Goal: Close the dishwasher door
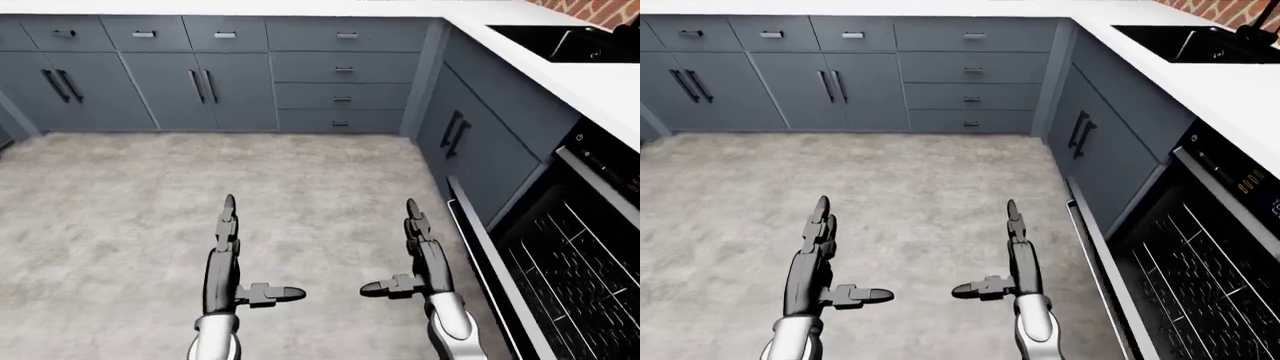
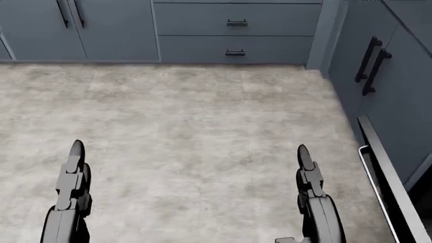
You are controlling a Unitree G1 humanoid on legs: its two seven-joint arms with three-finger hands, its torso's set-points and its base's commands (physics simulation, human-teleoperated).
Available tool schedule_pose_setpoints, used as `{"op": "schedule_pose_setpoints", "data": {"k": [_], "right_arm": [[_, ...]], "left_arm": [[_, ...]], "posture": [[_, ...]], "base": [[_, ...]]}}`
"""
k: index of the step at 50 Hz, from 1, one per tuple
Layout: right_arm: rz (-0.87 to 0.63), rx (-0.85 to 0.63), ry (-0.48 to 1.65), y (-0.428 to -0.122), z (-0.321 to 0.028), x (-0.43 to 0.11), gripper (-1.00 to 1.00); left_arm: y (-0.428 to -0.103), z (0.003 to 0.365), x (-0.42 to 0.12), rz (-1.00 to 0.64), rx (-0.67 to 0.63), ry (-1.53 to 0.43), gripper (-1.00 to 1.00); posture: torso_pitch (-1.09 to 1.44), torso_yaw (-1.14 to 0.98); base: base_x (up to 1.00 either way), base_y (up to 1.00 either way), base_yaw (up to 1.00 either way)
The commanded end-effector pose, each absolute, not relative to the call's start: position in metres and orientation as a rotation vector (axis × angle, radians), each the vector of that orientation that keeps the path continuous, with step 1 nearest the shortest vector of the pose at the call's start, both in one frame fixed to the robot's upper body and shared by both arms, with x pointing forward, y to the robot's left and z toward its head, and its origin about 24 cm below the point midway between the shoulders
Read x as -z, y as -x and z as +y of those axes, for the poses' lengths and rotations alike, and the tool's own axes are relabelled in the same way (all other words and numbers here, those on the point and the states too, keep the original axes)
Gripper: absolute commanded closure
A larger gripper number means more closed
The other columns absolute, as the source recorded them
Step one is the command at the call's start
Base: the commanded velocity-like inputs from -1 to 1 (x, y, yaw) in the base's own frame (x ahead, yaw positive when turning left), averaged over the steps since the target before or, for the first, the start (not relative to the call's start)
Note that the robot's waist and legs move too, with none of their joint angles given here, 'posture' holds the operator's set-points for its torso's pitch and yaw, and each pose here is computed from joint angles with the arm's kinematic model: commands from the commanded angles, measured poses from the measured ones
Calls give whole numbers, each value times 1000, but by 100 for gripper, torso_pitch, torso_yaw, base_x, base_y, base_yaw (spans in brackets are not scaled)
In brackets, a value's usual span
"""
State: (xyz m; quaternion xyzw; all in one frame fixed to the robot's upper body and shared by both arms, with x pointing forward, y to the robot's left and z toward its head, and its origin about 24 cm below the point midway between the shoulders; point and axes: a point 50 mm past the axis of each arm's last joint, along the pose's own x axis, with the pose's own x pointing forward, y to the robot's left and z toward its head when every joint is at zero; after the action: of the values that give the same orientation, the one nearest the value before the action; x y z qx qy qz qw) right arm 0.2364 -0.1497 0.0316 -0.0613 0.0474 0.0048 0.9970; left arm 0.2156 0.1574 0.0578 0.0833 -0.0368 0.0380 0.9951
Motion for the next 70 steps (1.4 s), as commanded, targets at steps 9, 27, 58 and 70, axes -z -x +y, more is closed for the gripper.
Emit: {"op": "schedule_pose_setpoints", "data": {"k": [9, 27, 58, 70], "right_arm": [[24, 2, 130, -239, -152, -45, -100], [27, 4, 128, -240, -152, -44, -100], [27, 2, 128, -240, -151, -45, -100], [30, -9, 116, -242, -147, -45, -100]], "left_arm": [[-217, 153, -71, -150, -64, -160, -100], [-216, 154, -72, -155, -65, -160, -100], [-217, 155, -74, -158, -69, -158, -100], [-218, 158, -76, -159, -78, -155, -100]], "posture": [[0, 0], [0, 0], [0, 0], [0, 0]], "base": [[0, -30, 0], [0, -30, 0], [0, -21, 0], [0, -15, 0]]}}
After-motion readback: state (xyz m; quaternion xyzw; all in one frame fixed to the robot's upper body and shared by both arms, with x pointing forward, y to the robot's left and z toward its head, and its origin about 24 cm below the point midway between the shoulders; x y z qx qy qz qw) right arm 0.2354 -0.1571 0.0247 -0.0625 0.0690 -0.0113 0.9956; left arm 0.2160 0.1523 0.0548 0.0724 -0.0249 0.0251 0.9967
